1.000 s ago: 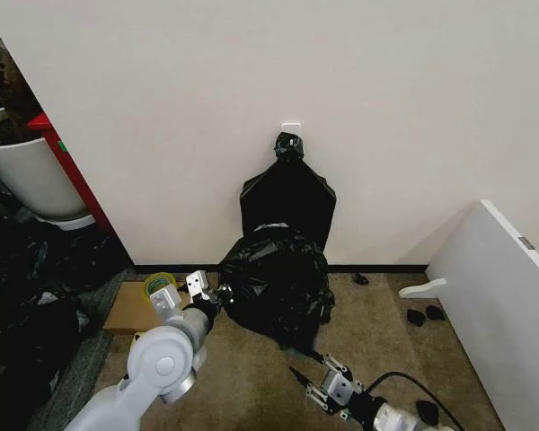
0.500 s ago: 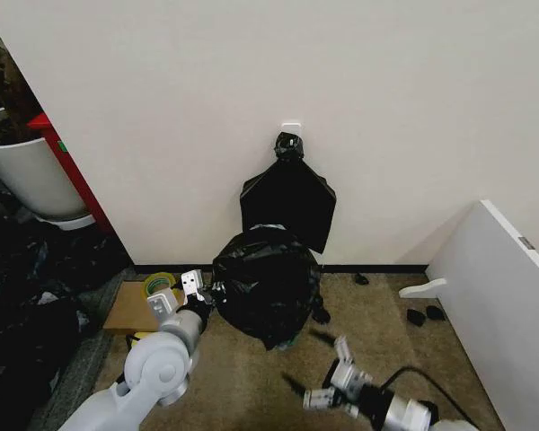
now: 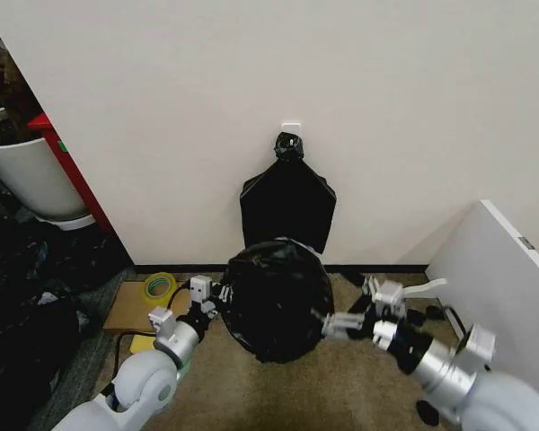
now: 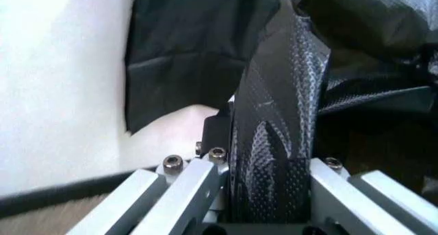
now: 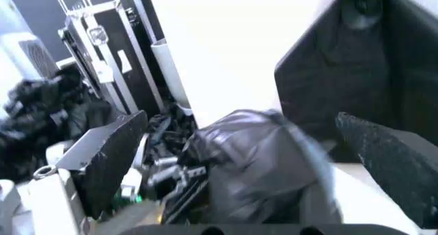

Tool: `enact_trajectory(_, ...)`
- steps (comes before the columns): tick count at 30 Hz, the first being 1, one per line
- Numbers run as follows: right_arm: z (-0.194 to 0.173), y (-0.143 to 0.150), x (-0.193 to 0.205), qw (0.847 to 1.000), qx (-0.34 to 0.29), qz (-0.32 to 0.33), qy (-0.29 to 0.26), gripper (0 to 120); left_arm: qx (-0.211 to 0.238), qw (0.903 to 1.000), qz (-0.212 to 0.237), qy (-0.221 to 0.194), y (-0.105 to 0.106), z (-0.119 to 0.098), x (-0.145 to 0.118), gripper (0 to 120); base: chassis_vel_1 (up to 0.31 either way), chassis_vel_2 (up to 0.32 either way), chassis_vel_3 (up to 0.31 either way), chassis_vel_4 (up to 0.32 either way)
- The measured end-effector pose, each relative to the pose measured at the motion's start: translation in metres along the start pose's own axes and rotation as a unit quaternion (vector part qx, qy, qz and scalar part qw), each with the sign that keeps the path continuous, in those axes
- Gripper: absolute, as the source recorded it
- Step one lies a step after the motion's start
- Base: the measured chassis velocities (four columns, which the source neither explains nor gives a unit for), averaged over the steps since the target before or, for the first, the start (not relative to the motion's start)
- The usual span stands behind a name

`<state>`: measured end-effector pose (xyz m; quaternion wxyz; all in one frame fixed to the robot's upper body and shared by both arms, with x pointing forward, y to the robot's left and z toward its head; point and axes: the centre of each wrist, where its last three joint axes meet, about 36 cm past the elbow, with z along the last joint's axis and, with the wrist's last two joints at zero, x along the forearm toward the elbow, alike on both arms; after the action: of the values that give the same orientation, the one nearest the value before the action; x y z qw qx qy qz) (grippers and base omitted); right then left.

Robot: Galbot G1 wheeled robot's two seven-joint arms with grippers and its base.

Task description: Place the garbage bag over the trash bin.

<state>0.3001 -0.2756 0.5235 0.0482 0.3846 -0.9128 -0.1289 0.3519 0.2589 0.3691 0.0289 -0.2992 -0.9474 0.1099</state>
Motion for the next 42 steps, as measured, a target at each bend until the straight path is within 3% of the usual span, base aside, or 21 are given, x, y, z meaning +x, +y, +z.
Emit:
enact_trajectory(1,0.0,0.0,0.0,1.0,0.0,0.0,0.0,100,0.0,1.0,0.0,0.0,0.0,0.0,0.0,1,0.0,0.0,0.0,0.0)
enact_trajectory(3,-0.004,-0.009,-0.005,1.0,-0.017,-0.006,0.01,100,-0.012,0.9986,0.05,-0.013,0.012,0.009,0.006,1,0.0,0.0,0.0,0.0)
enact_trajectory(5,-0.004,-0.014,-0.008,0.999,-0.025,-0.011,0.017,100,-0.018,0.9972,0.07,-0.019,0.017,0.009,0.008,1,0.0,0.0,0.0,0.0)
enact_trajectory(15,0.001,-0.019,-0.013,0.998,-0.043,-0.025,0.03,100,-0.021,0.998,0.054,-0.027,0.018,0.001,0.007,1,0.0,0.0,0.0,0.0)
enact_trajectory(20,0.003,-0.021,-0.013,0.998,-0.044,-0.023,0.035,85,-0.007,0.9992,0.03,-0.025,0.014,-0.001,0.005,1,0.0,0.0,0.0,0.0)
enact_trajectory(23,0.005,-0.023,-0.013,0.998,-0.052,-0.02,0.035,70,-0.006,0.9993,0.027,-0.025,0.011,-0.003,0.005,1,0.0,0.0,0.0,0.0)
enact_trajectory(24,0.005,-0.023,-0.013,0.998,-0.052,-0.02,0.035,70,-0.006,0.9993,0.027,-0.025,0.011,-0.003,0.005,1,0.0,0.0,0.0,0.0)
enact_trajectory(28,0.005,-0.028,-0.013,0.998,-0.054,-0.011,0.038,50,-0.005,0.9993,0.029,-0.022,0.01,-0.003,0.006,1,0.0,0.0,0.0,0.0)
enact_trajectory(31,0.005,-0.028,-0.013,0.998,-0.054,-0.009,0.038,47,-0.005,0.9993,0.03,-0.022,0.009,-0.003,0.006,1,0.0,0.0,0.0,0.0)
enact_trajectory(32,0.006,-0.03,-0.014,0.998,-0.056,-0.006,0.04,36,-0.005,0.9992,0.032,-0.023,0.007,-0.004,0.005,1,0.0,0.0,0.0,0.0)
enact_trajectory(34,0.006,-0.031,-0.014,0.998,-0.057,-0.005,0.041,34,-0.005,0.9991,0.033,-0.024,0.007,-0.004,0.005,1,0.0,0.0,0.0,0.0)
enact_trajectory(38,0.006,-0.032,-0.014,0.997,-0.059,-0.003,0.046,15,-0.005,0.999,0.036,-0.026,0.005,-0.006,0.005,1,0.0,0.0,0.0,0.0)
enact_trajectory(42,0.006,-0.032,-0.014,0.997,-0.059,-0.003,0.047,7,-0.005,0.999,0.037,-0.026,0.004,-0.006,0.005,1,0.0,0.0,0.0,0.0)
